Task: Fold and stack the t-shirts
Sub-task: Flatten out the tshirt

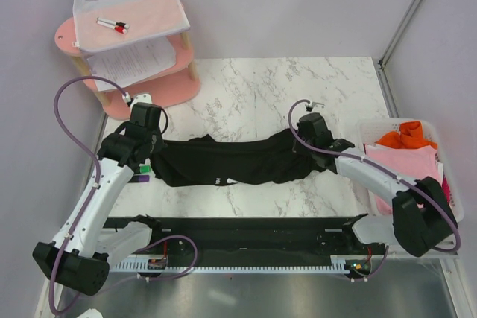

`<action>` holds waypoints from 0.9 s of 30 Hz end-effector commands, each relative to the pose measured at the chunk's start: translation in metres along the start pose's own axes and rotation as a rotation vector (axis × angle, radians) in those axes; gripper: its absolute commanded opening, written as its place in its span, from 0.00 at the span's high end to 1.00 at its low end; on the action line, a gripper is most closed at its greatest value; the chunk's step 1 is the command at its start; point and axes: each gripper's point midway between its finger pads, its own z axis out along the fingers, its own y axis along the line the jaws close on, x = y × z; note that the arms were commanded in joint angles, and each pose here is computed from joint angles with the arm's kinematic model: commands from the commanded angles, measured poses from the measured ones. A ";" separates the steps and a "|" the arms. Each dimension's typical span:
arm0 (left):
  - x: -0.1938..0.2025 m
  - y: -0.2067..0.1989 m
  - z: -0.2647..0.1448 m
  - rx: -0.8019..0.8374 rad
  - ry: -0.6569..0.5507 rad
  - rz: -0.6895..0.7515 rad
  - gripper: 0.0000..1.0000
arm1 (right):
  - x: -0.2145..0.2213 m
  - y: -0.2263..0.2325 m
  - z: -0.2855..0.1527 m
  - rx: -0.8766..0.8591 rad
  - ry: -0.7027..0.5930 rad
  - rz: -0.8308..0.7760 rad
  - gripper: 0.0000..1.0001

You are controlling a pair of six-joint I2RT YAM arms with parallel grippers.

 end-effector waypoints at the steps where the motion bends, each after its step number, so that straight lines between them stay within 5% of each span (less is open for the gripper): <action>1: -0.016 0.003 -0.005 -0.011 -0.063 -0.032 0.98 | -0.070 0.012 -0.041 -0.051 -0.264 0.060 1.00; 14: -0.113 0.021 -0.081 0.009 -0.365 -0.061 0.98 | -0.205 0.030 -0.198 -0.136 -0.645 0.010 1.00; 21: -0.145 0.050 -0.168 0.090 -0.600 -0.111 0.98 | -0.235 0.027 -0.301 -0.242 -0.832 -0.048 1.00; 27: -0.134 0.070 -0.235 0.226 -0.734 -0.137 0.98 | -0.232 0.026 -0.393 -0.404 -0.938 -0.093 1.00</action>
